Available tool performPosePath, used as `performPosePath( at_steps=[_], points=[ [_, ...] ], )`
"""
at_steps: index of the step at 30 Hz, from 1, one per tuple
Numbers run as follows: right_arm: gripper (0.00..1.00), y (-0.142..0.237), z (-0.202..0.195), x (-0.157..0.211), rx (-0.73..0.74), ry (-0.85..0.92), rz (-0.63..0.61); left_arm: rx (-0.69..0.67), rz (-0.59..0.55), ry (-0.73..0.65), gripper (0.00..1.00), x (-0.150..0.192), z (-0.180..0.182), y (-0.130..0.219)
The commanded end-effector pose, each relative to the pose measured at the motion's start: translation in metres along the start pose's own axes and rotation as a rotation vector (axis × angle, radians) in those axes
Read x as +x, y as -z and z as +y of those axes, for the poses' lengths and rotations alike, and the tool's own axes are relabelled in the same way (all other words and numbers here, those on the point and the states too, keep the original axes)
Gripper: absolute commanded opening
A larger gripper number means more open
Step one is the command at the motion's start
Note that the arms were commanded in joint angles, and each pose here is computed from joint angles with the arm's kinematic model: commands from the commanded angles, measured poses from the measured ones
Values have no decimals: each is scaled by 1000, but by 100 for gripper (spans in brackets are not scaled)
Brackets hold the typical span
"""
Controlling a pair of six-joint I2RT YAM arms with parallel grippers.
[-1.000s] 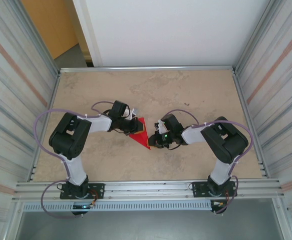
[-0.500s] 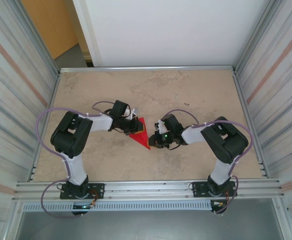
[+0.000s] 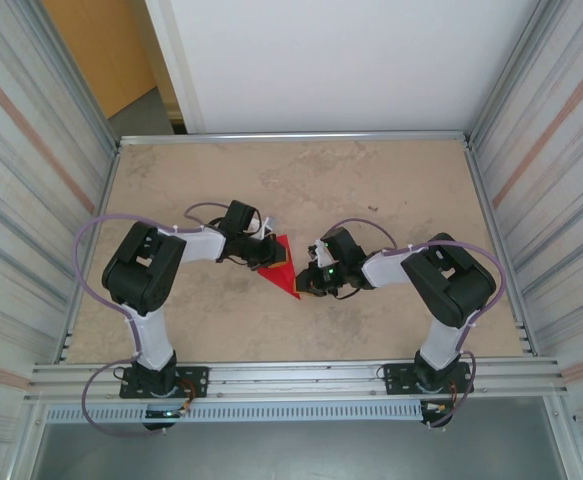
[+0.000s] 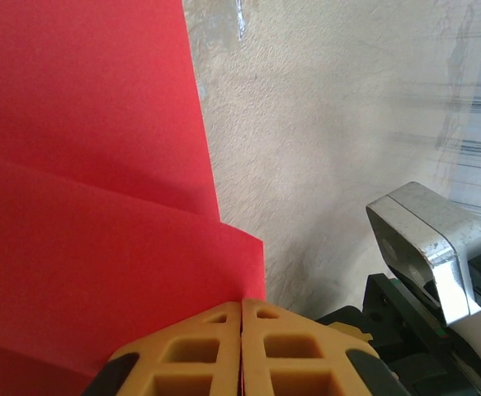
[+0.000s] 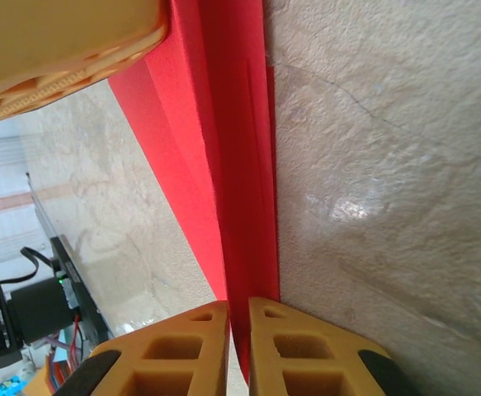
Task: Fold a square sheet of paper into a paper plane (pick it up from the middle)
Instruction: Fourth fold the wing at the center of the table.
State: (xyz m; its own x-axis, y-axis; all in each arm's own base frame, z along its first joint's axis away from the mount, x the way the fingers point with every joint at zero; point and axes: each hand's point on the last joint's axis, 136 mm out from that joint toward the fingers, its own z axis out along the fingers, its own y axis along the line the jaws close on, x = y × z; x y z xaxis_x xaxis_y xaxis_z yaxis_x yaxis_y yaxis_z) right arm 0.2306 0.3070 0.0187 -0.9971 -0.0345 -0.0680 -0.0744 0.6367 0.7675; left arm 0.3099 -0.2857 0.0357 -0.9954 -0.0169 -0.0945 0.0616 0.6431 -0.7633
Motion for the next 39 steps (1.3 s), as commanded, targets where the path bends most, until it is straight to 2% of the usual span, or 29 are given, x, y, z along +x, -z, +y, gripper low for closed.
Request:
performPosePath(
  at_steps=[1, 16, 24, 27, 30, 35, 39],
  points=[
    [17, 6, -9, 5, 53, -30, 7, -11, 10, -9, 10, -2, 1, -2],
    [13, 1, -16, 20, 87, -37, 49, -9, 13, -7, 10, -1, 2, -3],
    [29, 24, -4, 4, 121, -4, -47, -7, 14, -11, 9, 0, 1, -2],
    [31, 35, -3, -2, 149, 14, -95, -4, 15, -14, 9, 0, 0, -2],
    [29, 38, 5, -9, 129, 34, -123, -4, 14, -13, 9, 1, 0, -1],
    [18, 24, 34, -12, 26, 92, -76, -2, 13, -12, 9, 1, 0, -1],
    [13, 9, 41, -9, 0, 103, -36, -2, 13, -11, 9, 2, 1, -1]
  ],
)
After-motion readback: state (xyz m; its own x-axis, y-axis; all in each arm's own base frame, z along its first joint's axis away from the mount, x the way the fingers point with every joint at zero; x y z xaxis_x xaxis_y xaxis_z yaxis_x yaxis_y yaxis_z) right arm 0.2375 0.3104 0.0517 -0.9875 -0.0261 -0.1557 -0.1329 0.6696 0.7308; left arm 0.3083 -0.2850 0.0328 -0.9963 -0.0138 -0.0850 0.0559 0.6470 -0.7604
